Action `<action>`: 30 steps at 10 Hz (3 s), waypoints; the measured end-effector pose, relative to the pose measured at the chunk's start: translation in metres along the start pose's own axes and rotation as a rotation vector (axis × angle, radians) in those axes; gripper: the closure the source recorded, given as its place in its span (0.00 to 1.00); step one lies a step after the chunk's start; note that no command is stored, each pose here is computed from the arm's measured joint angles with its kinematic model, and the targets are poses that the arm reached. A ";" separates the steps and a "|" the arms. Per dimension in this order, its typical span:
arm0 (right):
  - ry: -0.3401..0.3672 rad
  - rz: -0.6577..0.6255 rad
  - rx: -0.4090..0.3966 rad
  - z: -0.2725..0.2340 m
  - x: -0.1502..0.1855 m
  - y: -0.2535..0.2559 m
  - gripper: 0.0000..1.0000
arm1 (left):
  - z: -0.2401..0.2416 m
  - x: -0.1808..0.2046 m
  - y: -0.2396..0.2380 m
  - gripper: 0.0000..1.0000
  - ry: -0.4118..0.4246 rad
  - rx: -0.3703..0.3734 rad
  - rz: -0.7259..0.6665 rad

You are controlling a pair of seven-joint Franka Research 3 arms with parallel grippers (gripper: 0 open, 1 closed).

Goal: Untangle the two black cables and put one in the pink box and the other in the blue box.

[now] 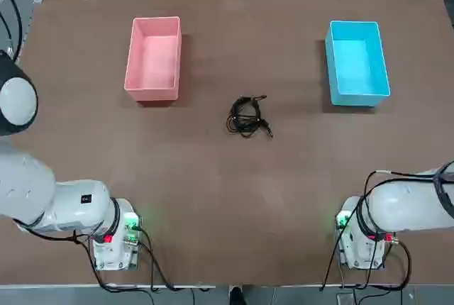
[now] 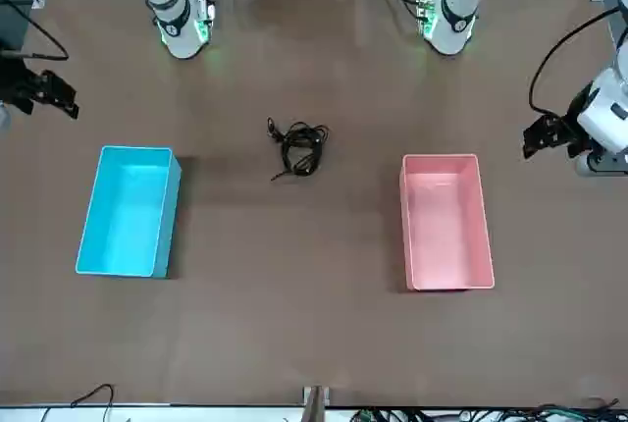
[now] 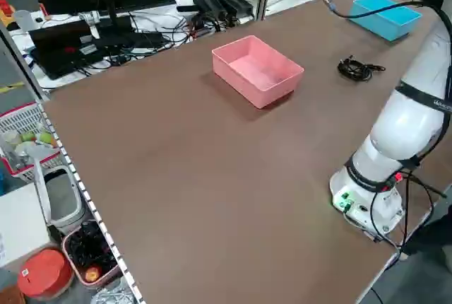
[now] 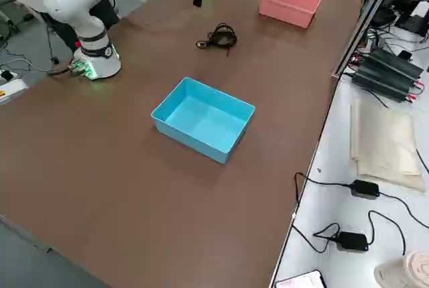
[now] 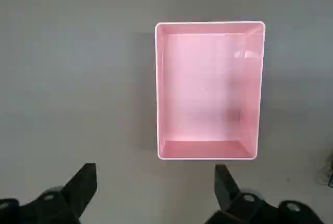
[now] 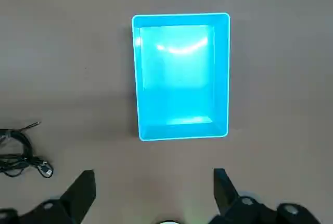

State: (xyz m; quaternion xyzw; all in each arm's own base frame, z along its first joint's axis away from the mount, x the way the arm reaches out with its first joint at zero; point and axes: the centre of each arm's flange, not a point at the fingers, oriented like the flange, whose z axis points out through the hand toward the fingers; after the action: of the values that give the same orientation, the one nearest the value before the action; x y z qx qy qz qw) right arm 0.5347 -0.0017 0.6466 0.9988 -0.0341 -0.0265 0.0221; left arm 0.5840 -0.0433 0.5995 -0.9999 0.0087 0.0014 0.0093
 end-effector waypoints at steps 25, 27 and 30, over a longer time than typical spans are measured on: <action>0.062 0.388 0.156 0.221 -0.038 -0.212 0.00 | 0.298 -0.112 0.461 0.02 -0.105 0.018 -1.671; 0.074 0.401 0.165 0.227 -0.040 -0.216 0.00 | 0.333 -0.117 0.496 0.02 -0.087 0.011 -1.751; 0.067 0.399 0.157 0.242 -0.042 -0.221 0.00 | 0.357 -0.117 0.521 0.05 -0.105 -0.052 -1.756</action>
State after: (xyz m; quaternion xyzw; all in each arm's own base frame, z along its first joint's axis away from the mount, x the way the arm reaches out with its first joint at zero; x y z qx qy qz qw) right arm 0.4943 0.2110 0.3968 0.9712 -0.2324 0.0142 -0.0500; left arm 0.4572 -0.5551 0.2329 -0.6440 -0.7638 0.0398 -0.0152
